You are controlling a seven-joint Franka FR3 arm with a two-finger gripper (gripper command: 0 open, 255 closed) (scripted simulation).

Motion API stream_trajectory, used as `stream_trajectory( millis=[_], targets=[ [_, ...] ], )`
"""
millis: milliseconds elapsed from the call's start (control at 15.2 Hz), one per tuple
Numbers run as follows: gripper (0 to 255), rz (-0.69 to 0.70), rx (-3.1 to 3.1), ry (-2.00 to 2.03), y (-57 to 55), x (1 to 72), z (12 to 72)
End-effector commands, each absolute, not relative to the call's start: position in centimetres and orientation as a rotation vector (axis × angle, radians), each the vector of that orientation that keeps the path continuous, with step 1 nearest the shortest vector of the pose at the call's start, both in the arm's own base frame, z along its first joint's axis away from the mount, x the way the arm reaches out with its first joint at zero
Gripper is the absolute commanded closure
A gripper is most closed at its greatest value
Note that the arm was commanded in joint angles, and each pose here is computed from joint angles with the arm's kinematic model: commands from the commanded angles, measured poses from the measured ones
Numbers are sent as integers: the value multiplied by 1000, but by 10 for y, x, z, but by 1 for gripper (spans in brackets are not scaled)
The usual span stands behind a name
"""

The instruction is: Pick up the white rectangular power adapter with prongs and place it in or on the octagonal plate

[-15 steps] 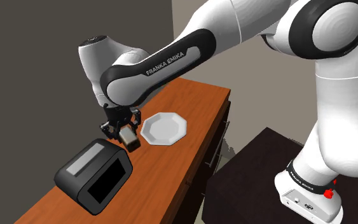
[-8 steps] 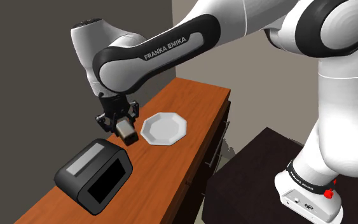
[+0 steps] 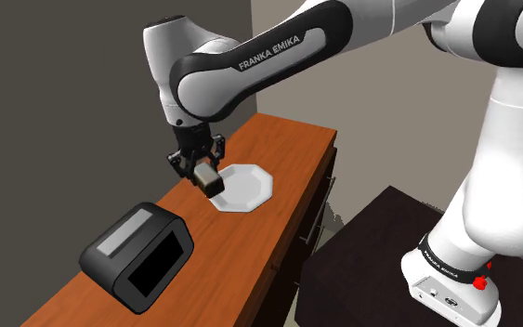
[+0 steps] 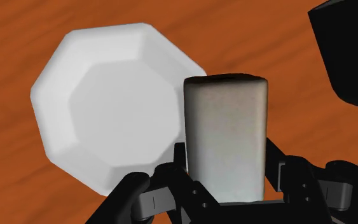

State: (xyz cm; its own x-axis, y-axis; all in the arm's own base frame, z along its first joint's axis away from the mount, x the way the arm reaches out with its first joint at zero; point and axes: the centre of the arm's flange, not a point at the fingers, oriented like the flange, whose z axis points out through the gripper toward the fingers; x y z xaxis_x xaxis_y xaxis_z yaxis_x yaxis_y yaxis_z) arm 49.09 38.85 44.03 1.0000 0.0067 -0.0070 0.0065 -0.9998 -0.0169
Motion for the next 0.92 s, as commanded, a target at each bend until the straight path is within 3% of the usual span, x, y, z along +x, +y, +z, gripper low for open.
stream_trajectory(
  millis=[0,264,858],
  targets=[
    [255,11,-3124,-10,359,488,444],
    [255,11,-3124,-10,296,484,445],
    [255,11,-3124,-10,296,484,397]
  ],
)
